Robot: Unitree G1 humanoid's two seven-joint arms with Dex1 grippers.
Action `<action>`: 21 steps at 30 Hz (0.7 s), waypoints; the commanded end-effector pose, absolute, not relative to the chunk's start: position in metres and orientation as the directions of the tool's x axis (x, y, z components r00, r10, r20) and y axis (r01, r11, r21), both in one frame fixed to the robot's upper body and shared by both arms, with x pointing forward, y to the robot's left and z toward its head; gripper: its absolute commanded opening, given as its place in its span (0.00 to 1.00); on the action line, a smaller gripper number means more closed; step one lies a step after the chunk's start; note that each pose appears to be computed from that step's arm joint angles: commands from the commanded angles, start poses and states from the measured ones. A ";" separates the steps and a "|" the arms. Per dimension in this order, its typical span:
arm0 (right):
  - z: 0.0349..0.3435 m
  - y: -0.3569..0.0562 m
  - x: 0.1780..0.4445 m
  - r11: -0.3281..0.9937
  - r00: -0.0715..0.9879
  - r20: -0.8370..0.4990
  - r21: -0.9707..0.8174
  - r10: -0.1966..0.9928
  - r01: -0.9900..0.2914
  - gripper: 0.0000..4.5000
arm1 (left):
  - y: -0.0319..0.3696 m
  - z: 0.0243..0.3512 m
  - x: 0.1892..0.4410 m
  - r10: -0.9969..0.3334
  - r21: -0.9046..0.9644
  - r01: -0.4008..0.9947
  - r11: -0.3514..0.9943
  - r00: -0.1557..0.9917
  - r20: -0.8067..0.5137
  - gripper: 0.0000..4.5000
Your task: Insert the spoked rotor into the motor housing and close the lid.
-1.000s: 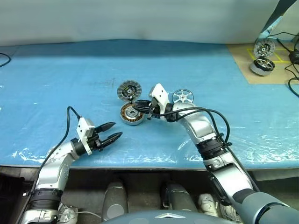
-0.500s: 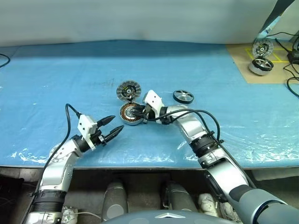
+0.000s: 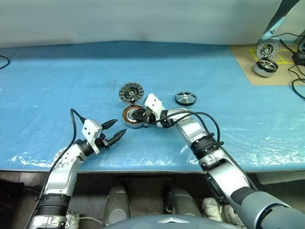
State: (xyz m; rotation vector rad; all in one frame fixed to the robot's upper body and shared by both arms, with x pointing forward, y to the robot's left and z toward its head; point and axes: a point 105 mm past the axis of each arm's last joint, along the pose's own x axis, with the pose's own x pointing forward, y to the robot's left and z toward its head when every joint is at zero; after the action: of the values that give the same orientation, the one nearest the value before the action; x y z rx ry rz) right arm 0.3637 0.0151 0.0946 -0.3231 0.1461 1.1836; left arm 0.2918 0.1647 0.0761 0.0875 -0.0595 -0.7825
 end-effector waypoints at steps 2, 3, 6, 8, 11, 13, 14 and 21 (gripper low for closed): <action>0.104 0.014 0.375 0.383 0.421 -0.252 -0.187 0.871 -0.905 0.12 | 0.162 0.077 0.290 -0.717 0.124 0.708 0.695 0.696 0.046 0.66; 0.105 0.014 0.376 0.383 0.420 -0.250 -0.184 0.873 -0.905 0.12 | 0.161 0.076 0.290 -0.718 0.124 0.709 0.694 0.695 0.046 0.66; 0.106 0.015 0.376 0.382 0.416 -0.243 -0.176 0.876 -0.907 0.12 | 0.160 0.074 0.289 -0.725 0.122 0.716 0.687 0.688 0.042 0.66; 0.107 0.016 0.373 0.367 0.400 -0.243 -0.172 0.884 -0.914 0.12 | 0.159 0.073 0.289 -0.726 0.122 0.718 0.685 0.686 0.041 0.66; 0.107 0.016 0.370 0.344 0.378 -0.247 -0.169 0.892 -0.924 0.12 | 0.159 0.072 0.288 -0.728 0.122 0.720 0.683 0.684 0.038 0.66; 0.107 0.016 0.367 0.330 0.363 -0.249 -0.166 0.898 -0.929 0.12 | 0.158 0.072 0.287 -0.731 0.122 0.723 0.680 0.682 0.036 0.66; 0.107 0.016 0.367 0.327 0.360 -0.252 -0.165 0.898 -0.931 0.12 | 0.158 0.071 0.287 -0.731 0.120 0.723 0.680 0.681 0.036 0.66; 0.099 0.014 0.368 0.328 0.365 -0.281 -0.170 0.888 -0.929 0.12 | 0.156 0.070 0.285 -0.735 0.119 0.727 0.676 0.678 0.033 0.66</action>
State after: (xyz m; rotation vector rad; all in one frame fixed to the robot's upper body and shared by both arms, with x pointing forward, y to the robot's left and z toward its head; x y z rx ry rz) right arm 0.3702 0.0100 0.0957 -0.3173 0.1665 1.1781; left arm 0.2859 0.1582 0.0621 0.0753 -0.0416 -0.8130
